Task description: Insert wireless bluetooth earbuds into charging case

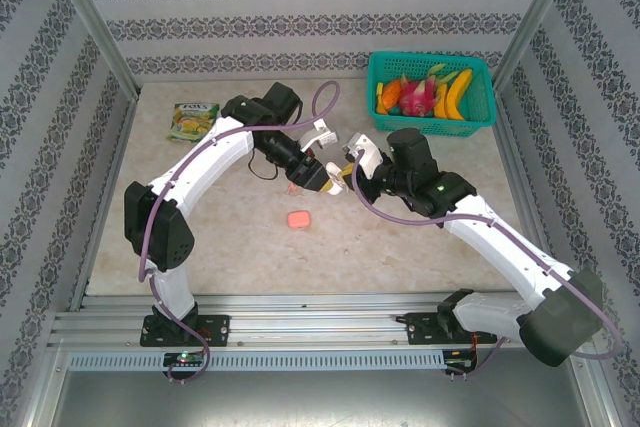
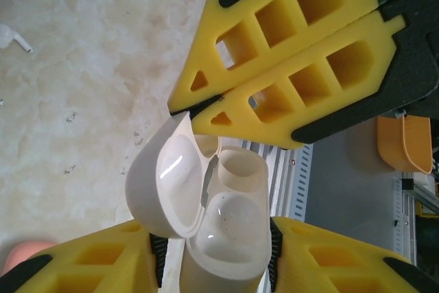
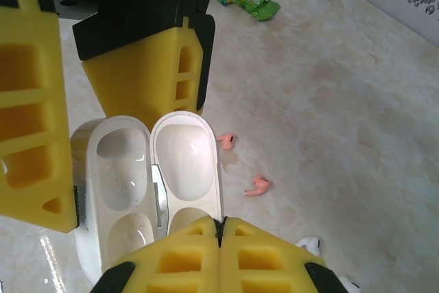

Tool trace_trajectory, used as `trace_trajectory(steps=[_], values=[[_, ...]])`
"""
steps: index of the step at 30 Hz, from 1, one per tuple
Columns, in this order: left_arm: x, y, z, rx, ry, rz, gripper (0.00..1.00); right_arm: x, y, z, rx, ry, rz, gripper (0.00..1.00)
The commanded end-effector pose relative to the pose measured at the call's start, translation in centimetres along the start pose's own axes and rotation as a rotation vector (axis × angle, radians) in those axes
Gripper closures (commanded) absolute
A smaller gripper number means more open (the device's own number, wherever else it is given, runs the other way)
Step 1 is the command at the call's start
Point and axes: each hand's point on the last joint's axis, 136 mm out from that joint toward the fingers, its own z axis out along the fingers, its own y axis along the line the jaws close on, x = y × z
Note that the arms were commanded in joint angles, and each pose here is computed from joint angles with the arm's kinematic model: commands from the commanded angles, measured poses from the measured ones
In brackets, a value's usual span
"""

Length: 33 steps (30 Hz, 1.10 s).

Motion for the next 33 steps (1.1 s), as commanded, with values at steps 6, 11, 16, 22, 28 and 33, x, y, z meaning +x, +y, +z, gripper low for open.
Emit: trace_trajectory(steps=[6, 11, 16, 22, 28, 33], values=[[-0.3, -1.3, 0.1, 0.039, -0.018, 0.048, 0.64, -1.5, -0.1, -0.4, 0.008, -0.032, -0.013, 1.00], [-0.5, -1.5, 0.1, 0.046, -0.026, 0.050, 0.70, -1.4, -0.1, -0.3, 0.007, -0.031, -0.008, 1.00], [-0.5, -1.5, 0.1, 0.050, -0.030, 0.051, 0.75, -1.5, -0.2, -0.3, 0.013, -0.031, -0.005, 1.00], [-0.4, -1.4, 0.2, 0.046, -0.037, 0.054, 0.84, -1.7, -0.8, -0.5, 0.045, -0.033, 0.015, 1.00], [-0.1, -0.6, 0.2, 0.002, -0.074, 0.061, 1.00, -2.6, -3.2, -2.5, 0.146, -0.054, 0.129, 0.54], [0.1, 0.6, -0.4, -0.041, -0.140, 0.051, 1.00, -3.3, -4.4, -5.3, 0.165, -0.129, 0.231, 0.32]])
